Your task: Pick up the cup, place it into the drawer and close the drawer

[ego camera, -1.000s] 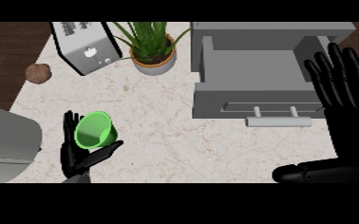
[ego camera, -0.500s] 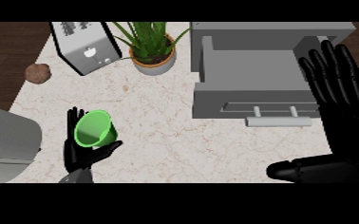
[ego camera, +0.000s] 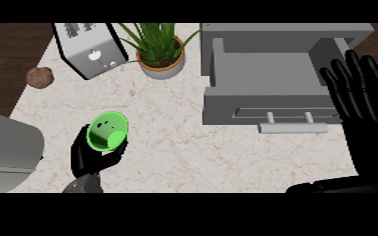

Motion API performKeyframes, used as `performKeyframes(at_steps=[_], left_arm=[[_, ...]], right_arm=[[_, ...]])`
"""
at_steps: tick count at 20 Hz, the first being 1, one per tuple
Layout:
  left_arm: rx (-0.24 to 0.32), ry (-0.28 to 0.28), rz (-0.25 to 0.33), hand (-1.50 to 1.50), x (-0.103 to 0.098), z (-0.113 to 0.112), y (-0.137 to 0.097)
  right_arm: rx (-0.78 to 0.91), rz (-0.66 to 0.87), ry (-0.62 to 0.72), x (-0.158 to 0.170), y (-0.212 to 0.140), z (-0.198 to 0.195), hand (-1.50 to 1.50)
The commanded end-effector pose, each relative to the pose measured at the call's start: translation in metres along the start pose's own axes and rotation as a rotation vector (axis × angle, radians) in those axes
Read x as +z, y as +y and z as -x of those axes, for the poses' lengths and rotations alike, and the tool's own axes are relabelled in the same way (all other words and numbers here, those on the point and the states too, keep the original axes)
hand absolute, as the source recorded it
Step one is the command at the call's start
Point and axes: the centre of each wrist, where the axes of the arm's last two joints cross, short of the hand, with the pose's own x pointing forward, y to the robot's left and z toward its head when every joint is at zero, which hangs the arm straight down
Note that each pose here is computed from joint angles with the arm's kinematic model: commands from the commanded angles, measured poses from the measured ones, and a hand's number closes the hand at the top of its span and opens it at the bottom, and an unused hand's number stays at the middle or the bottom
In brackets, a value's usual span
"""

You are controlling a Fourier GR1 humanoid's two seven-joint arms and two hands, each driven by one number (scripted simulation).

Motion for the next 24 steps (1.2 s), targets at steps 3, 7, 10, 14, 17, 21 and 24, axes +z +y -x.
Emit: performKeyframes(at_steps=[3,7,10,14,17,21,24], left_arm=[[-0.052,-0.116,0.001,1.5,-0.004,0.002,0.002],[-0.057,-0.148,0.041,1.5,-0.031,-0.015,-0.003],[-0.012,-0.101,0.155,1.5,-0.031,-0.014,0.008],[0.054,-0.147,0.217,1.5,-0.058,-0.028,-0.015],[0.081,-0.153,0.305,1.5,-0.048,-0.034,-0.022],[0.07,-0.176,0.397,1.5,-0.06,-0.057,-0.04],[0.09,-0.158,0.447,1.5,-0.055,-0.074,-0.082]], right_arm=[[0.009,0.01,-0.01,-0.005,-0.021,0.007,-1.5],[0.004,-0.002,-0.011,-0.013,-0.008,0.003,-1.5],[-0.013,-0.008,-0.004,0.001,-0.003,-0.001,-1.5],[0.009,-0.005,-0.003,-0.011,-0.003,0.009,-1.5],[0.011,-0.001,0.001,-0.001,-0.004,0.015,-1.5],[0.005,0.012,0.029,-0.002,-0.015,0.004,-1.5],[0.008,0.035,0.014,-0.003,-0.004,0.003,-1.5]])
